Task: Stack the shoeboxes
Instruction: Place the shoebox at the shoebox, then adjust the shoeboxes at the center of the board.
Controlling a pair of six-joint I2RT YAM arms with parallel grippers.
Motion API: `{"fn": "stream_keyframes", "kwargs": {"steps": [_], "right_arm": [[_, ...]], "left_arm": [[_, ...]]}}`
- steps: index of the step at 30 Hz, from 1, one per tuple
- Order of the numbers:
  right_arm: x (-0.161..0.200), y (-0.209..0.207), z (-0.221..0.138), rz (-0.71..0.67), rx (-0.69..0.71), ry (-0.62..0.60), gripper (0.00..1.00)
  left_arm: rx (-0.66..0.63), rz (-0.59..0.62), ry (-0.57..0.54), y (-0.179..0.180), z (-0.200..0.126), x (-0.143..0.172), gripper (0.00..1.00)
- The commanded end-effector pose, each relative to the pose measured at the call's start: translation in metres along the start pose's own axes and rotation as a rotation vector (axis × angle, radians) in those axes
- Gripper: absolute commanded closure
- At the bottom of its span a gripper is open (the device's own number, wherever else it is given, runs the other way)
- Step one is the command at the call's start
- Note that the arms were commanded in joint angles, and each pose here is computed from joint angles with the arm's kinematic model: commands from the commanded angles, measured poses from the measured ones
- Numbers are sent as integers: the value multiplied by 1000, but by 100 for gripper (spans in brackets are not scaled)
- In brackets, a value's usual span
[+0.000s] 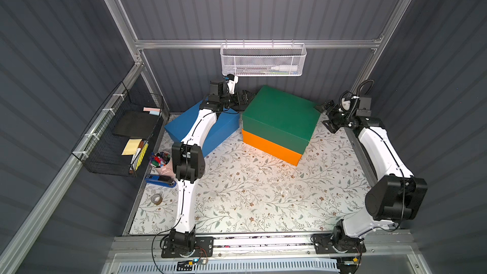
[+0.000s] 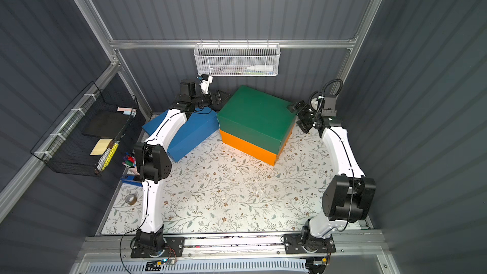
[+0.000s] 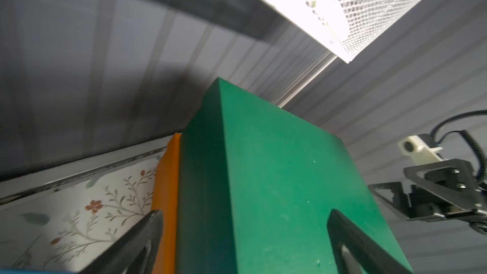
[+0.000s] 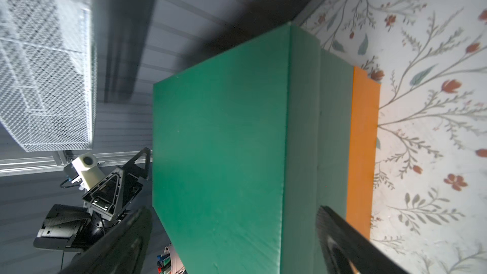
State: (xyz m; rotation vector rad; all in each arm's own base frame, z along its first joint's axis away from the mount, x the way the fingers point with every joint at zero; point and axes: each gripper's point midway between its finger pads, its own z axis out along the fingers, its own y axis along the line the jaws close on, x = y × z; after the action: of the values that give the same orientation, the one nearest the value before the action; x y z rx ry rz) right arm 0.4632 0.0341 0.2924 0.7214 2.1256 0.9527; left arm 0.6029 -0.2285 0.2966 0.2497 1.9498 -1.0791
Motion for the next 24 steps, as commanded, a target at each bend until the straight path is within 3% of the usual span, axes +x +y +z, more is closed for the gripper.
{"fn": "stream_keyframes", "kwargs": {"steps": [1,4,9,12,15,24], "right_arm": [[-15,-11,-16,-27,37,-80,1],[-22,-26,-27,2,65,-122,2],[-16,-58,-38,79,101,-113,12],[-5,-73,-35,108,123,-84,16],[9,-90,-29,155,143,-40,22],[38,-114,-4,270,134,107,42]], "left_arm": [[-12,31,-21,-7,-19,-11,1],[-42,-16,-15,3,-24,-4,7],[-36,-123,-33,9,-39,4,26],[-39,-164,-17,10,-43,15,44],[-55,-201,14,17,-44,33,55],[-125,-318,44,50,-35,66,67]]}}
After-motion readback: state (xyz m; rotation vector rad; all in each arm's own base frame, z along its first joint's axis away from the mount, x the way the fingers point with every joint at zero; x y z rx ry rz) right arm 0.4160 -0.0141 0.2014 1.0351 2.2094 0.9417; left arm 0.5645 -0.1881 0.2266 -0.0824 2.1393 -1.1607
